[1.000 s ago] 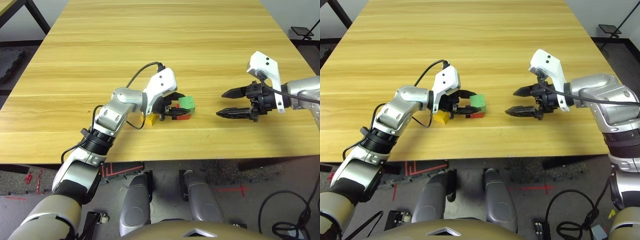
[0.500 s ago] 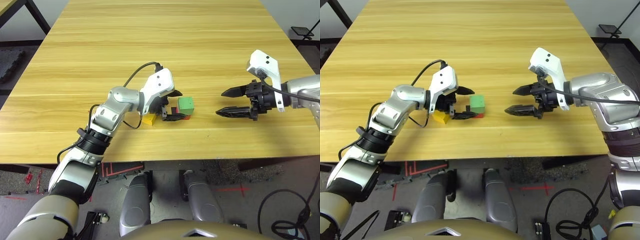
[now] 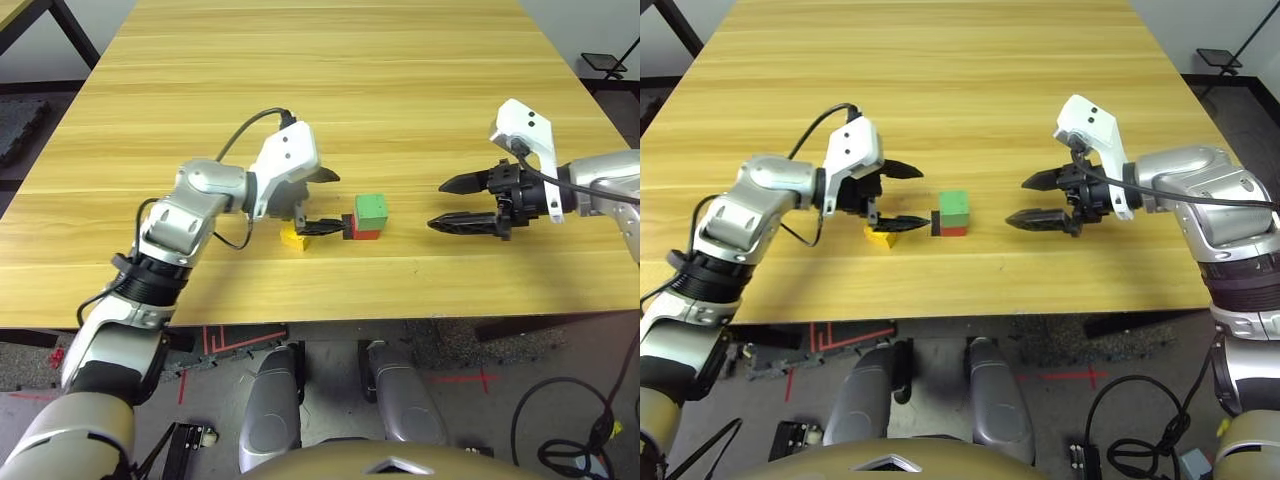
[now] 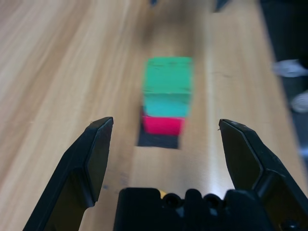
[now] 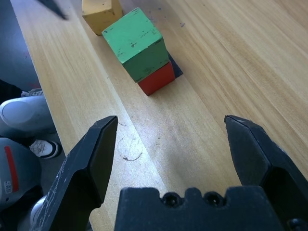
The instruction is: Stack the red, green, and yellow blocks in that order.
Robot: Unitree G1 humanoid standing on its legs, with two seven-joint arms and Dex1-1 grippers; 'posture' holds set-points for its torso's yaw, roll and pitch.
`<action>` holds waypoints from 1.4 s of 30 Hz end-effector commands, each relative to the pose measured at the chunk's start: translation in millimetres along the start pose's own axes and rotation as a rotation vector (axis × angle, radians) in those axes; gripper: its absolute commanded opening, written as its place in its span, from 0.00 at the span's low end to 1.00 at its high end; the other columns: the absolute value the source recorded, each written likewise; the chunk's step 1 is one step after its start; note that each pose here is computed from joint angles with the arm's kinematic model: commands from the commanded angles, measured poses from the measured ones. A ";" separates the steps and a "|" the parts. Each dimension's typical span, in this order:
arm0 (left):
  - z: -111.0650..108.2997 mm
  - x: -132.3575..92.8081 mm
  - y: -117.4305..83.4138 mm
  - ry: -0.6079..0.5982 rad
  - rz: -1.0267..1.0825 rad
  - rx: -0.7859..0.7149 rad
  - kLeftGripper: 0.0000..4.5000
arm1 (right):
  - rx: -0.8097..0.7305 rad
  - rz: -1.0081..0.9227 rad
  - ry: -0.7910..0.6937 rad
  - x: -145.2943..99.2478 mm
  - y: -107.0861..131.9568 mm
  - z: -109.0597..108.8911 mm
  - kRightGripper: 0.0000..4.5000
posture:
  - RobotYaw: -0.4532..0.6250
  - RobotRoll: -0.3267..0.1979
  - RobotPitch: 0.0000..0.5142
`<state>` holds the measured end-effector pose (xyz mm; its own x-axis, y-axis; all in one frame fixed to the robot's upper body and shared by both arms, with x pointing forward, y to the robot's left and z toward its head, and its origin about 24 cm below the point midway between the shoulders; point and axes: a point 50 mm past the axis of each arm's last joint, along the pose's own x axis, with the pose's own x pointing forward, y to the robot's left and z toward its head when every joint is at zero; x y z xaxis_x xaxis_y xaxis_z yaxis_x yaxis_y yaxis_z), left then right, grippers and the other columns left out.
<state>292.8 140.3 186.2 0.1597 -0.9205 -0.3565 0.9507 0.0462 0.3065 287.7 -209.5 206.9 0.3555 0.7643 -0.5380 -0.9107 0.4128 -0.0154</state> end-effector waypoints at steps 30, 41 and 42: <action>-81.1 -12.7 13.9 0.051 -0.018 0.041 0.99 | -0.073 0.106 0.018 -27.0 20.4 -3.4 1.00 | 0.62 0.65 0.33; -92.0 -1.9 15.6 0.061 -0.022 0.029 0.96 | -0.080 0.090 0.019 -23.8 17.8 -2.8 1.00 | 0.62 0.64 0.31; -92.8 -2.0 15.6 0.061 -0.020 0.027 0.92 | -0.079 0.088 0.019 -23.9 17.4 -2.8 1.00 | 0.62 0.64 0.31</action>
<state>331.6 179.3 112.0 0.1648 -0.9016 -0.3999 0.9456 0.0291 0.3241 262.4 -223.8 216.3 0.2707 0.7833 -0.5596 -0.9502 0.3107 -0.0247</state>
